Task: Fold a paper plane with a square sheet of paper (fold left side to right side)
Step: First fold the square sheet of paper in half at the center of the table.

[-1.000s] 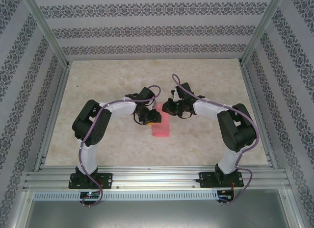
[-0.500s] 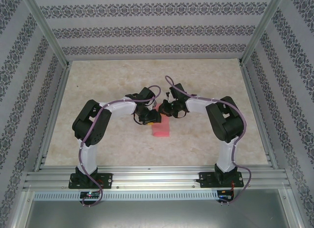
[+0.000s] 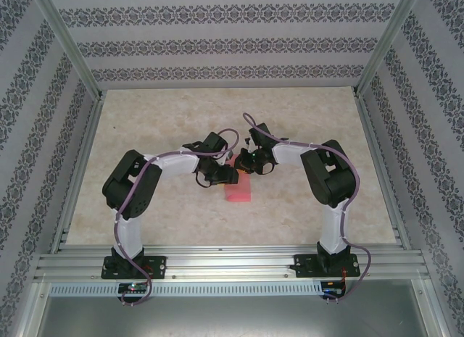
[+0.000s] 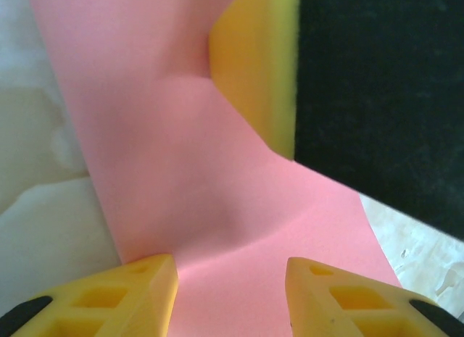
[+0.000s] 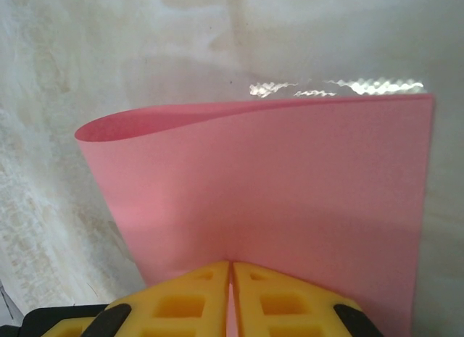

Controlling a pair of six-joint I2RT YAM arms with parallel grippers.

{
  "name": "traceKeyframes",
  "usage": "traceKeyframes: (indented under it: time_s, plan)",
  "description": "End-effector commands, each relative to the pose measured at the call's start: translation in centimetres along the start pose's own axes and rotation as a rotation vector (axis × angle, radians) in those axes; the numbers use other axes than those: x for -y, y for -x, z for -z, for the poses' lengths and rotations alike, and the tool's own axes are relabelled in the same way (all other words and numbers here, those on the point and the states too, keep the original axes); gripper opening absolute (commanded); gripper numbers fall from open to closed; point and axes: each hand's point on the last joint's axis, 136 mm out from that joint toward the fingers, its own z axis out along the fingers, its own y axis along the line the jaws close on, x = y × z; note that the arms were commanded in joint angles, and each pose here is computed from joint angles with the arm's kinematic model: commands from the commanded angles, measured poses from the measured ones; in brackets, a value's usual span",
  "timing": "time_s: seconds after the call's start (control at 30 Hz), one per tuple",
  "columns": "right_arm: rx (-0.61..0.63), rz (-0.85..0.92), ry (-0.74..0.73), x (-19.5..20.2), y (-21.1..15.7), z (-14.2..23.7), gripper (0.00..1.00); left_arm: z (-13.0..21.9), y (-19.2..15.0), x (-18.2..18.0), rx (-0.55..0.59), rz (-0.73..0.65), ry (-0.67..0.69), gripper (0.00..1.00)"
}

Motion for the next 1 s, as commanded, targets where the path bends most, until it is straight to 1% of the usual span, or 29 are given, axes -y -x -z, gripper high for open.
traceKeyframes:
  time_s: [0.0, 0.17, 0.37, 0.73, 0.97]
  plan:
    - [-0.046, -0.021, -0.093, 2.7, -1.4, -1.7, 0.12, -0.9, -4.0, -0.3, -0.097, -0.06, -0.002, 0.47]
    - [-0.057, -0.023, -0.098, 2.9, -1.6, -1.9, 0.12, -1.0, -4.9, 0.5, -0.095, -0.102, -0.043, 0.47]
    - [-0.061, -0.023, -0.102, 3.0, -1.8, -2.0, 0.12, -1.4, -6.1, 0.8, -0.114, -0.119, -0.055, 0.48]
    - [-0.069, -0.024, -0.111, 3.3, -2.0, -2.2, 0.12, -1.0, -7.2, 2.4, -0.112, -0.179, -0.1, 0.51]
    - [-0.073, -0.023, -0.111, 3.3, -2.1, -2.2, 0.12, -1.3, -8.1, 2.8, -0.125, -0.189, -0.114, 0.51]
